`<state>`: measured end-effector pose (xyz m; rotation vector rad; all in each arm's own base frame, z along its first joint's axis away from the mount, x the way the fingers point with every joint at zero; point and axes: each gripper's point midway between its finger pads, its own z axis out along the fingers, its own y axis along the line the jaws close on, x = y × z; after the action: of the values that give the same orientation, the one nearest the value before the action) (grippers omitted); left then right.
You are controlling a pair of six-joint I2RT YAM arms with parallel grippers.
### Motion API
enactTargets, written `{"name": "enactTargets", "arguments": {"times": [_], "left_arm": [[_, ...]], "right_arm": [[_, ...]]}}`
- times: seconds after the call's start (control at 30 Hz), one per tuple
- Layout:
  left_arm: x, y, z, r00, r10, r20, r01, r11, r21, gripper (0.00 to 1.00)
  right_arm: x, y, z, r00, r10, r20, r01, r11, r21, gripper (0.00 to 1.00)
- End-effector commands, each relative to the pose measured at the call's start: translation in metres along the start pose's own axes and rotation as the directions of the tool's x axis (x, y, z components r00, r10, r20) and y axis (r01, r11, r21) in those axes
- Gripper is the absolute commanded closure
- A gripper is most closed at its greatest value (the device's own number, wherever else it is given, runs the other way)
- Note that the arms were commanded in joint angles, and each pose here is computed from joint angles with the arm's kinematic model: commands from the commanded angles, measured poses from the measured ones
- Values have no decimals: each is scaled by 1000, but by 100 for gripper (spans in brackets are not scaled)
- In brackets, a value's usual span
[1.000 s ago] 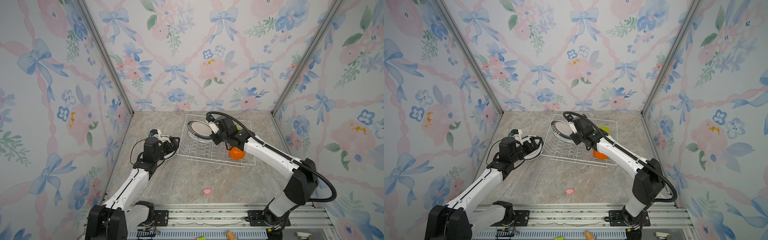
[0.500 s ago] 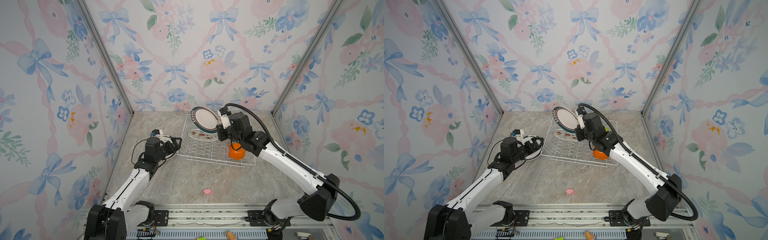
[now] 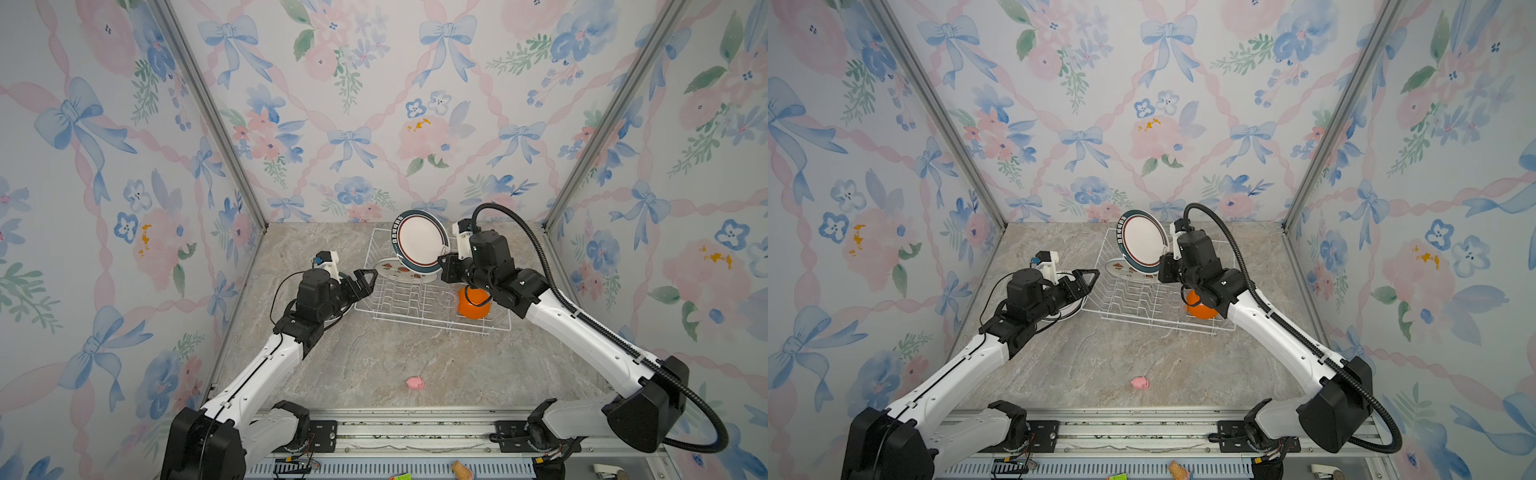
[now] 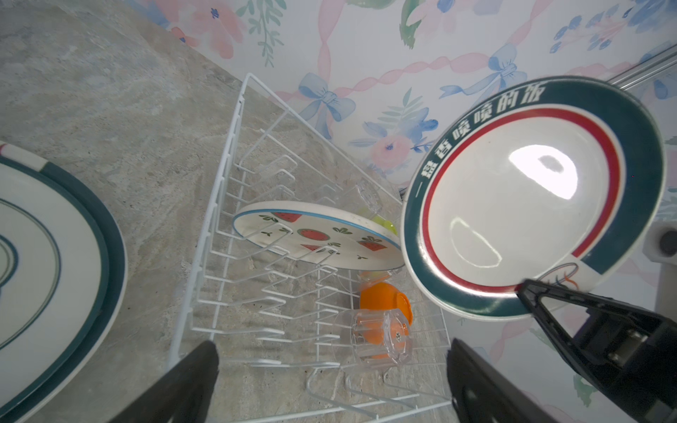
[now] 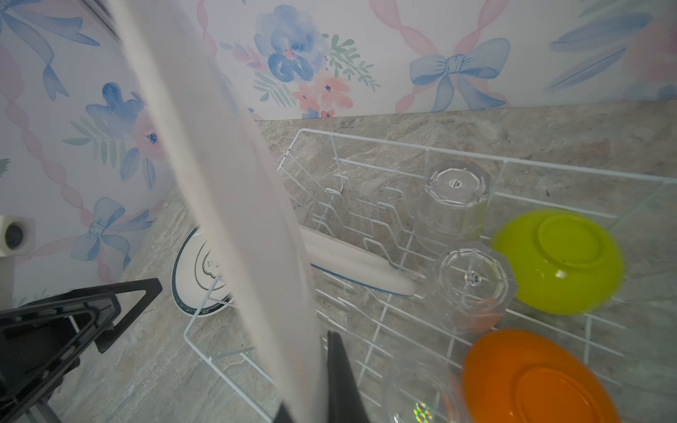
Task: Unload the mixed dishes from the dish rack
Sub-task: 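Lift the plate upright from the rack with the right gripper while the left approaches, then grasp the plate's rim with the left gripper while the right gripper holds it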
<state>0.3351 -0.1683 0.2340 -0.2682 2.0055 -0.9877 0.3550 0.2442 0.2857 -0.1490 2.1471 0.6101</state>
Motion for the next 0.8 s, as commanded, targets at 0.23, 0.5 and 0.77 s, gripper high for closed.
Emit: {"name": "enactTargets", "arguments": {"times": [0.23,0.5,0.77], "left_arm": [[-16,-43,1,998,-6,55,0,995,102,2],[-11,-45,-5,995,-35,88,21,989,147,2],[-28,-59,-12,985,-5,171,-29,981,193,2]], "right_arm": [[-24,27,-13,975,212,66,-197,963,-182,100],[-25,38,-13,953,297,61,-276,933,-231,100],[-27,50,-3,940,338,51,-315,915,-253,100]]}}
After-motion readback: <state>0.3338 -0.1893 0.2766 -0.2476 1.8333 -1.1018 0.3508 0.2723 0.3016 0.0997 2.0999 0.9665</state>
